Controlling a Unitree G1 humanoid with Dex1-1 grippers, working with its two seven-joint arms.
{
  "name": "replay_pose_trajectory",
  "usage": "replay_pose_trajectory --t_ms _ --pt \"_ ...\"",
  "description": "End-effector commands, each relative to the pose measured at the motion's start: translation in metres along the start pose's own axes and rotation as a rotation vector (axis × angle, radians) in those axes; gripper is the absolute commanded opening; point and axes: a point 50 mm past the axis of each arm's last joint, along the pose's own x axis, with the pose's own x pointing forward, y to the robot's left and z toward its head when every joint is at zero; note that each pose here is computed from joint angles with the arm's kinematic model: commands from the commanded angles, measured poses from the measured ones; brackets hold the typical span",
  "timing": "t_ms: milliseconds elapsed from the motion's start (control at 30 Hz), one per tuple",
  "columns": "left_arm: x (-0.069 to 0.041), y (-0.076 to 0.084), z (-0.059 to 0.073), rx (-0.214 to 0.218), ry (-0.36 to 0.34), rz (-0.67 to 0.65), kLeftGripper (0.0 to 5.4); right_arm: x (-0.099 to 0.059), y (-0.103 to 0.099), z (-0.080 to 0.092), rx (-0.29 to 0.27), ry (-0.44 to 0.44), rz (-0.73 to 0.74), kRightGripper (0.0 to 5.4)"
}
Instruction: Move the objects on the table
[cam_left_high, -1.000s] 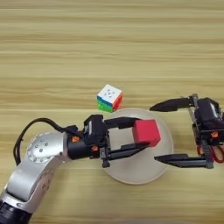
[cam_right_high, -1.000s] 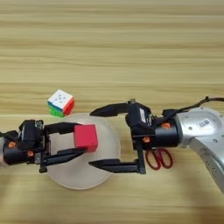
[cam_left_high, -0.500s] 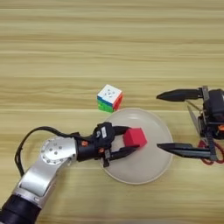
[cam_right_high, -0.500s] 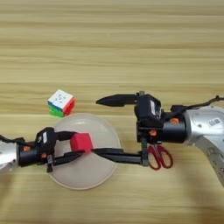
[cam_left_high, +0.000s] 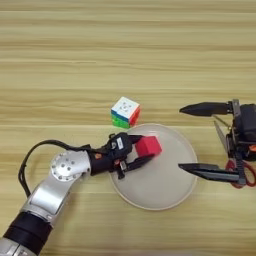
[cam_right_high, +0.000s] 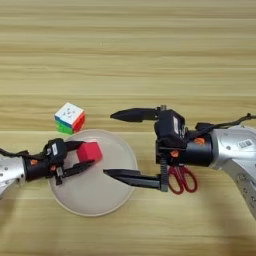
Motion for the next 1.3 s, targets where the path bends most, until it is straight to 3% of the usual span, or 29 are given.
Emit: replay_pose_trajectory --t_ms 33,133,500,733,967,1033,1300 --pt "-0.004 0.000 -0.009 0.022 0.068 -0.001 2.27 -0.003 -0.002 0.002 -0.014 -0.006 -0.022 5.40" --pt "-0.004 0.002 -0.006 0.026 0.053 0.006 2.87 -0.003 -0.002 0.002 -0.015 -0.006 -0.022 5.40" --pt "-0.006 0.009 0.003 0.051 0.019 0.029 3.83 -0.003 -0.002 0.002 -0.016 -0.011 -0.022 5.40" --pt "-0.011 0.016 0.024 0.065 -0.075 0.068 4.62 -0.003 -0.002 0.001 -0.014 -0.016 -0.027 5.40" --pt "-0.016 0.024 0.044 0.018 -0.183 0.103 5.20 -0.003 -0.002 0.001 -0.012 -0.024 -0.030 5.40" --pt "-0.015 0.026 0.046 -0.013 -0.207 0.122 5.38 -0.003 -0.002 0.001 -0.007 -0.034 -0.030 5.40" --pt "-0.004 0.037 0.045 -0.046 -0.216 0.255 5.38 -0.003 -0.001 0.001 -0.012 -0.045 -0.047 5.40"
